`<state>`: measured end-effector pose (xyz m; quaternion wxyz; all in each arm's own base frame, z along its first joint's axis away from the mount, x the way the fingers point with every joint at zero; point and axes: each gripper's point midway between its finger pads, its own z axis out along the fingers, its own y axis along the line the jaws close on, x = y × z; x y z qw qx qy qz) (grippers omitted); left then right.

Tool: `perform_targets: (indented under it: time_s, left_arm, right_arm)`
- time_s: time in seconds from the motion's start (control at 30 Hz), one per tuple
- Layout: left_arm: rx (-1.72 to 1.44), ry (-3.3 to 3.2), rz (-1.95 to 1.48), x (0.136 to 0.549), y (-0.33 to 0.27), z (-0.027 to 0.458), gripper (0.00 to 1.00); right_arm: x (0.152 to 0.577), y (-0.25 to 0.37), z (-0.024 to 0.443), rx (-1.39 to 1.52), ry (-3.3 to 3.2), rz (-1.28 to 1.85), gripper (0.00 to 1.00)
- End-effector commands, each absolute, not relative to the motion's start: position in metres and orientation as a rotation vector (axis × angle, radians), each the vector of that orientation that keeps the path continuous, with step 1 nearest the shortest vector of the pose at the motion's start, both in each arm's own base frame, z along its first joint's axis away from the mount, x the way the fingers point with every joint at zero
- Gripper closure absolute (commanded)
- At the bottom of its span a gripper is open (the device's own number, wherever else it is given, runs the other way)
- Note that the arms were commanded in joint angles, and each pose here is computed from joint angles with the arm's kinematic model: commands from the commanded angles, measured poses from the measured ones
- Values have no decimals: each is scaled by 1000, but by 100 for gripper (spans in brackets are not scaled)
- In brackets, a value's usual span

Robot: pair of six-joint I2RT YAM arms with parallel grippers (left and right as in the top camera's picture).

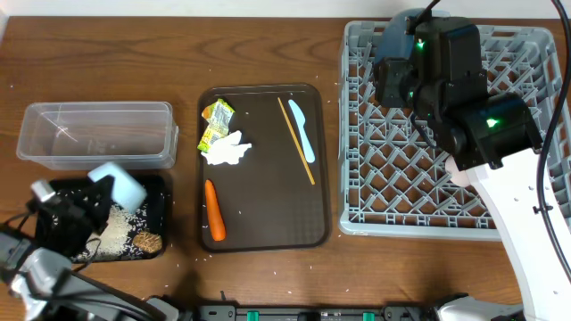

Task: Sort waste into correct bins and load items into the dishwasher rack
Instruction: 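Tip the rice bowl over the black tray to dump the rice, then swing the empty bowl right toward the dish rack with the left gripper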

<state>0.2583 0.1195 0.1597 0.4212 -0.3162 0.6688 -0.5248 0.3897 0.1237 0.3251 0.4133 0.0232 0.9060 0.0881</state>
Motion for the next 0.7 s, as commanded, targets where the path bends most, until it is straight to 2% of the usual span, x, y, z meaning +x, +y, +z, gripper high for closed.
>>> perform_targets:
  time_s: [0.0,0.33,0.5,0.67]
  left_arm:
    - [-576,1715,-1363,267,82,190,94]
    - [235,1777,-1387,289,-58,265,94]
    - [433,1712,-1391,298,-123,281,94]
    - [500,1690,-1436,304,-187,273,94]
  right_arm:
    - [395,117,326,85,2265,212,45]
    - [406,79,328,205,2245,172,44]
    - [411,44,328,324,2238,188,43]
    - [409,16,322,400,2258,189,43]
